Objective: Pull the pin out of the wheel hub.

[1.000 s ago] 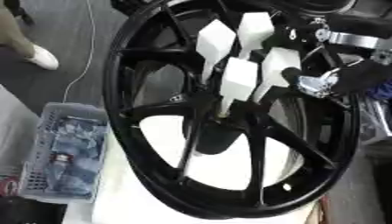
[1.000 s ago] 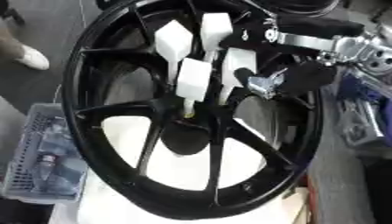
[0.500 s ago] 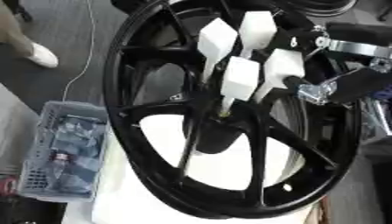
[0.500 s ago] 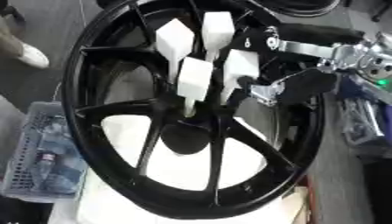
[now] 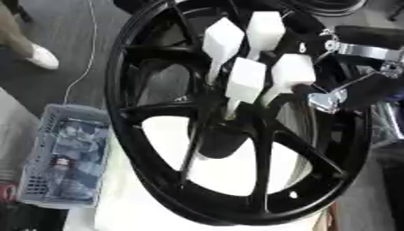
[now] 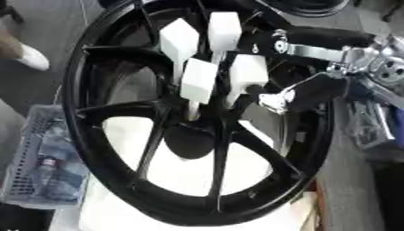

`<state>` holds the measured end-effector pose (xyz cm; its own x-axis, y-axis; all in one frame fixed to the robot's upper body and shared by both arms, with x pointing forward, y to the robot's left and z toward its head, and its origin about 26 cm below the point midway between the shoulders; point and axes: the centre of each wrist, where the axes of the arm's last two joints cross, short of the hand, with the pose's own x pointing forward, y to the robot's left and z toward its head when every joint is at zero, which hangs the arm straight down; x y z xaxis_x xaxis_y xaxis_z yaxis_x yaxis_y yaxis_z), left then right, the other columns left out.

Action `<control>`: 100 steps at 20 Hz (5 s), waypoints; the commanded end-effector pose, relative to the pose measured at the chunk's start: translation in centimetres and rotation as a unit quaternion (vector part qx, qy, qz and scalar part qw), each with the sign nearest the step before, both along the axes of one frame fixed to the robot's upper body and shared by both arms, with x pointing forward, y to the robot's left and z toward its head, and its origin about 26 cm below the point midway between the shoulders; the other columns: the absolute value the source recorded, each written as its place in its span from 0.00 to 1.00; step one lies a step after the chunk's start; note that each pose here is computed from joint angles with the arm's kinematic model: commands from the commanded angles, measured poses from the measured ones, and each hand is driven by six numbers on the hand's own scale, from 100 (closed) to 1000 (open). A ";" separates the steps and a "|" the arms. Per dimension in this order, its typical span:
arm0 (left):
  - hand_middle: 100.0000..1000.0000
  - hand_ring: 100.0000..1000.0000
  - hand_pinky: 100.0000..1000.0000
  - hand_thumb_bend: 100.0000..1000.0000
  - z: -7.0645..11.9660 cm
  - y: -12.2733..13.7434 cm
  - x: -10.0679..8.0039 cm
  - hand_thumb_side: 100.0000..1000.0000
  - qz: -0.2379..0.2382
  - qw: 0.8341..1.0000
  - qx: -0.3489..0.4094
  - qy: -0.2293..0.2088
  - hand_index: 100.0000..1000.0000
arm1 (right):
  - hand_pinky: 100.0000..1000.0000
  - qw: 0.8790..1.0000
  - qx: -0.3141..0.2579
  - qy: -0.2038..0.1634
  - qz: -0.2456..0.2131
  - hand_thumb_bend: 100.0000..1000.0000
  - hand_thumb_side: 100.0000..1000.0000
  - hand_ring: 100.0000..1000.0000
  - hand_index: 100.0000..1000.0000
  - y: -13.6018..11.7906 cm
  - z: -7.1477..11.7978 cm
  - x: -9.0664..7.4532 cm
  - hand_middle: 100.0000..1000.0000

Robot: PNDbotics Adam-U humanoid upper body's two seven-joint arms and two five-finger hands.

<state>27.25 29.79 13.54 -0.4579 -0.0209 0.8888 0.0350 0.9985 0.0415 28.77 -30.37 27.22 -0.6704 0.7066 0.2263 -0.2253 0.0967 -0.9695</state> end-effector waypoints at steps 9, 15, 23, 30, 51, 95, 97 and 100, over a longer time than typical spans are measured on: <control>0.61 0.78 0.78 0.05 0.6 0.2 -0.2 0.86 0.002 1.000 0.010 -0.009 0.70 | 0.58 0.995 0.077 -0.050 -0.025 0.00 0.27 0.85 0.58 -0.6 -0.2 -0.3 0.44; 0.61 0.78 0.78 0.05 0.5 0.3 -0.2 0.86 0.005 1.000 0.009 -0.007 0.70 | 0.47 0.992 0.115 -0.051 -0.019 0.00 0.32 0.80 0.50 -0.7 0.1 -0.3 0.39; 0.61 0.78 0.79 0.06 0.4 0.5 -0.3 0.86 0.011 1.000 0.007 -0.003 0.70 | 0.41 0.987 0.154 -0.047 -0.001 0.00 0.38 0.77 0.47 -1.6 3.2 -0.6 0.37; 0.61 0.78 0.79 0.05 0.1 0.8 -0.5 0.86 0.022 1.000 0.005 0.000 0.70 | 0.38 0.980 0.184 -0.069 -0.008 0.00 0.34 0.76 0.46 -3.2 7.2 -1.6 0.36; 0.61 0.79 0.79 0.03 -0.1 1.8 -1.3 0.84 0.073 0.997 0.002 -0.014 0.70 | 0.38 0.849 0.295 -0.244 -0.364 0.00 0.01 0.77 0.48 -12.9 -0.4 -6.1 0.38; 0.61 0.79 0.79 0.04 -0.5 0.7 -1.1 0.85 0.053 0.998 -0.008 -0.012 0.70 | 0.53 0.731 0.333 -0.277 -0.526 0.00 0.33 1.00 0.88 -12.7 -14.2 -11.2 0.91; 0.61 0.80 0.79 0.03 -0.3 0.7 -1.0 0.84 0.051 0.999 -0.006 -0.018 0.70 | 0.51 0.739 0.358 -0.297 -0.488 0.00 0.37 0.98 0.88 -12.3 -14.2 -10.8 0.91; 0.61 0.80 0.79 0.02 0.0 0.7 -0.9 0.82 0.045 0.999 -0.002 -0.029 0.70 | 0.51 0.752 0.380 -0.315 -0.436 0.00 0.40 0.97 0.87 -11.5 -14.4 -10.3 0.90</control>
<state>26.50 30.34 12.59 -0.4750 -0.0416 0.8790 -0.0663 0.9977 0.0114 18.39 -41.91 12.30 -0.1221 0.7483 0.6520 0.7311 0.5121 -0.4508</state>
